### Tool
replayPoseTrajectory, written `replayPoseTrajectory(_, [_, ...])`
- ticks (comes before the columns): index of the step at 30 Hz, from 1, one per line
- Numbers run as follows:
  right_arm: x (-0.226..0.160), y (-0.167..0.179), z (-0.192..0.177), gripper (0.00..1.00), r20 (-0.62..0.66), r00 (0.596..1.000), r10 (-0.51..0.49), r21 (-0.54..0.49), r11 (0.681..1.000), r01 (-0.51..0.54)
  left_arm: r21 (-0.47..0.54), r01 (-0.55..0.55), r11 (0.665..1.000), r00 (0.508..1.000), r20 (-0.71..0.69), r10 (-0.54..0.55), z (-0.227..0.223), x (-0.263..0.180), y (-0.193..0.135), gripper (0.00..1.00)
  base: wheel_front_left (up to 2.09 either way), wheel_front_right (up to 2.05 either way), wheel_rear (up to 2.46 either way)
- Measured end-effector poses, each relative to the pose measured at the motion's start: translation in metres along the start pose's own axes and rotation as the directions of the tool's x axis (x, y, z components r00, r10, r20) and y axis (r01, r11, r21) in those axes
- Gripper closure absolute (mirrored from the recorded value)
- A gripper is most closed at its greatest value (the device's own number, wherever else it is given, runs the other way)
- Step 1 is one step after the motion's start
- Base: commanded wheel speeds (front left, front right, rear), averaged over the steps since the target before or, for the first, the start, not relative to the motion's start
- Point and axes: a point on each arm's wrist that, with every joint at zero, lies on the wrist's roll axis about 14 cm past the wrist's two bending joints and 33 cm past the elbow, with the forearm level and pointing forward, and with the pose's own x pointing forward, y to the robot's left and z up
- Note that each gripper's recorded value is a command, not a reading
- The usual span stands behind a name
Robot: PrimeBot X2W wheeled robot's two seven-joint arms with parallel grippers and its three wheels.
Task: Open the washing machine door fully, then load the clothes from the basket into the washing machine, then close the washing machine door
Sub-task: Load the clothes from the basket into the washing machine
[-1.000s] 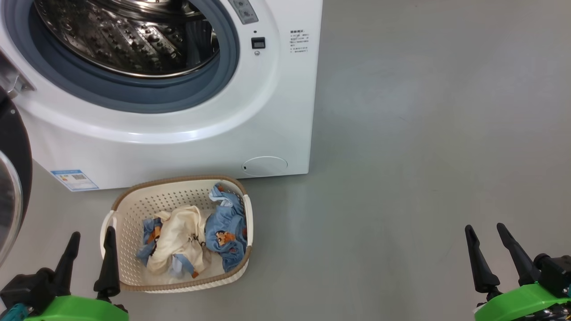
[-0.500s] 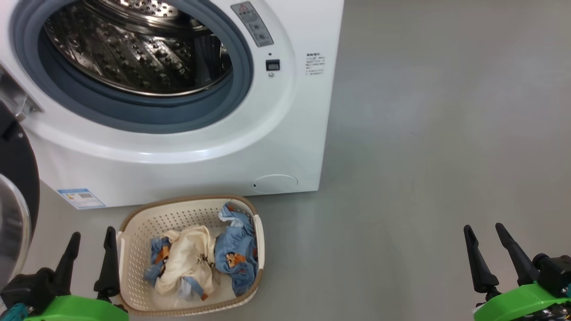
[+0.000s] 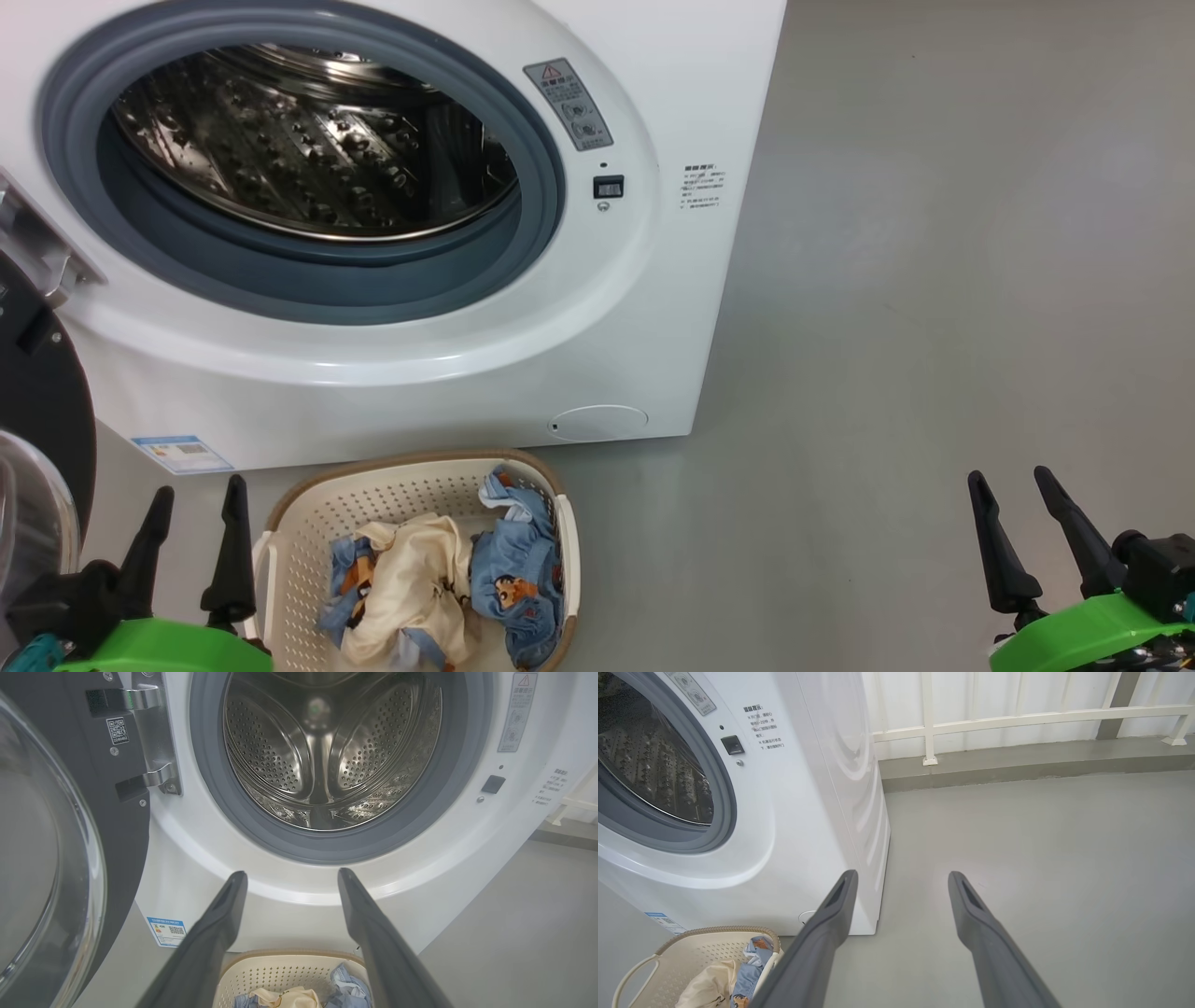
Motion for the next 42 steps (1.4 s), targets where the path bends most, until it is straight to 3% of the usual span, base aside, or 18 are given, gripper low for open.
replayPoseTrajectory(18, [0.004,0.001,-0.007,0.0,-0.019,1.0,0.005,0.003,1.0,-0.005,-0.032,-0.005,0.999,0.993,-0.118,0.001,-0.04,-0.005,-0.005,0.0,0.01,-0.01,0.0])
replayPoseTrajectory(42, [0.045,0.021,-0.023,0.0,-0.046,0.997,0.064,-0.009,0.998,-0.065,-0.066,-0.012,0.998,0.901,-0.433,-0.018,-0.145,0.011,-0.015,0.0,0.0,0.0,0.0])
